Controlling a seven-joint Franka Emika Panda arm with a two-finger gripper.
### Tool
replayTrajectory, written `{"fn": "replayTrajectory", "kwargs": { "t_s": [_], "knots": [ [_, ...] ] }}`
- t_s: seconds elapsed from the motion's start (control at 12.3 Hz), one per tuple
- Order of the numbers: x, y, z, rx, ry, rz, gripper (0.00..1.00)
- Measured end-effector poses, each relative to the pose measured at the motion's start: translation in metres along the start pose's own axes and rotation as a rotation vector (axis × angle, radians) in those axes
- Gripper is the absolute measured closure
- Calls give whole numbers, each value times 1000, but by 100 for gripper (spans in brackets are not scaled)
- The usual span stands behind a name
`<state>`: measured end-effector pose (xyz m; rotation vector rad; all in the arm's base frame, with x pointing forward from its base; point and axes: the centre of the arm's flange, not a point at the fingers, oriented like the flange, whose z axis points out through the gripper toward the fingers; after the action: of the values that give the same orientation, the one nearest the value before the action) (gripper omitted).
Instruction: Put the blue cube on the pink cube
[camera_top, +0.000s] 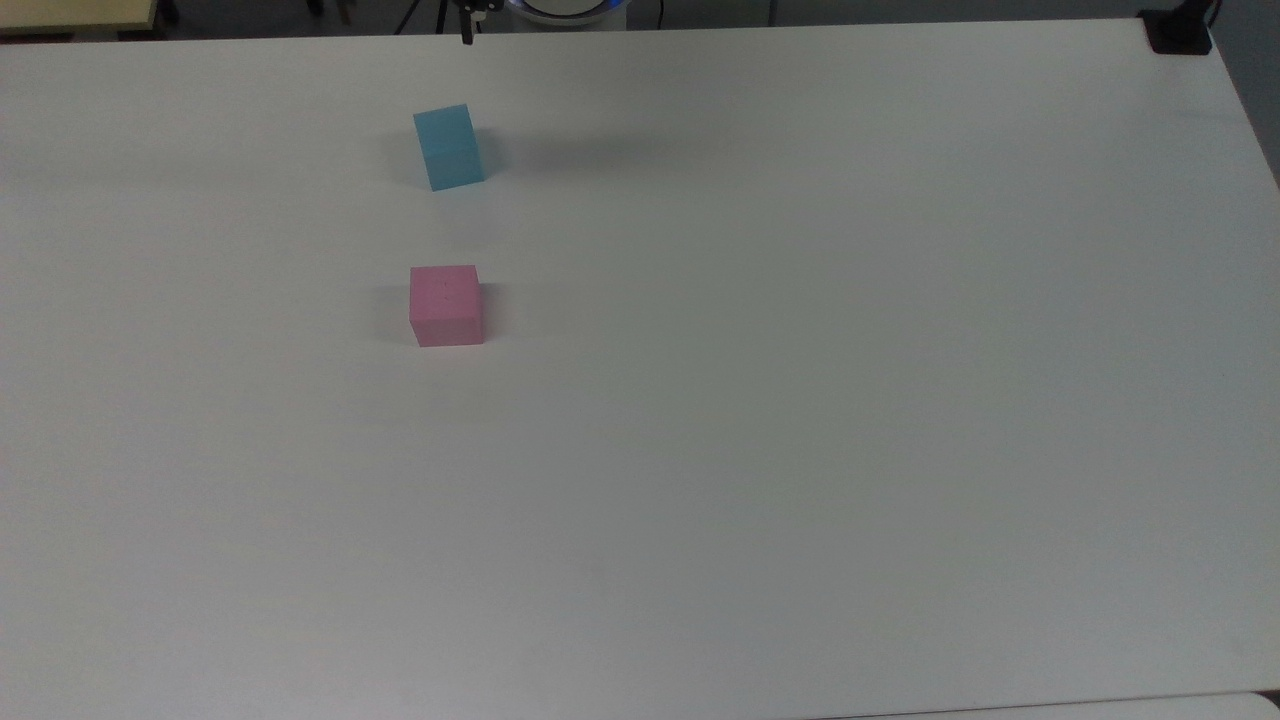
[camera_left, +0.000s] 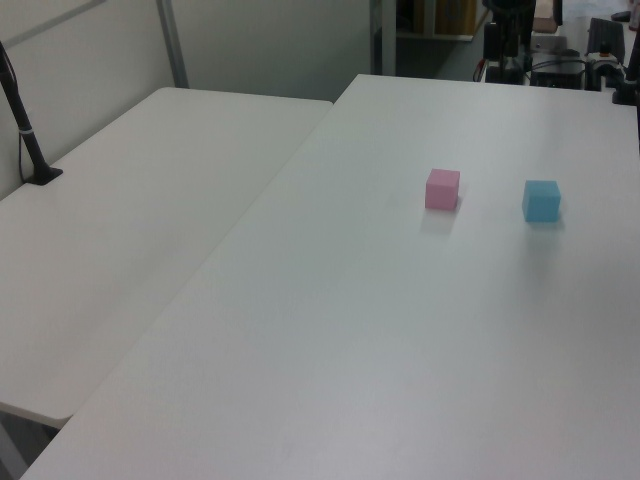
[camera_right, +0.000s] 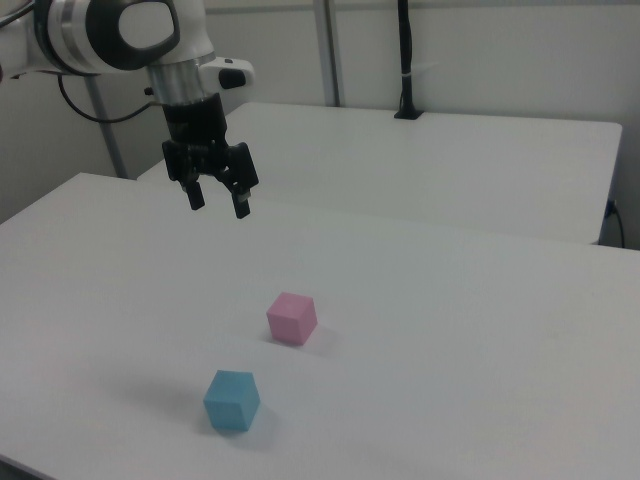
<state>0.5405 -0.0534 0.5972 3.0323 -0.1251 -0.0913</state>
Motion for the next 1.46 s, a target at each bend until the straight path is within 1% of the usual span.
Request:
{"fn": "replayTrajectory", "kwargs": {
  "t_s": [0.97, 1.14, 1.3, 1.46],
  "knots": [
    [2, -3, 6, -1, -12, -7, 0],
    [6, -17, 29, -3, -48, -31, 0],
    [11, -26, 68, -5, -102, -49, 0],
    [13, -32, 113, -4, -124, -65, 0]
  ]
}}
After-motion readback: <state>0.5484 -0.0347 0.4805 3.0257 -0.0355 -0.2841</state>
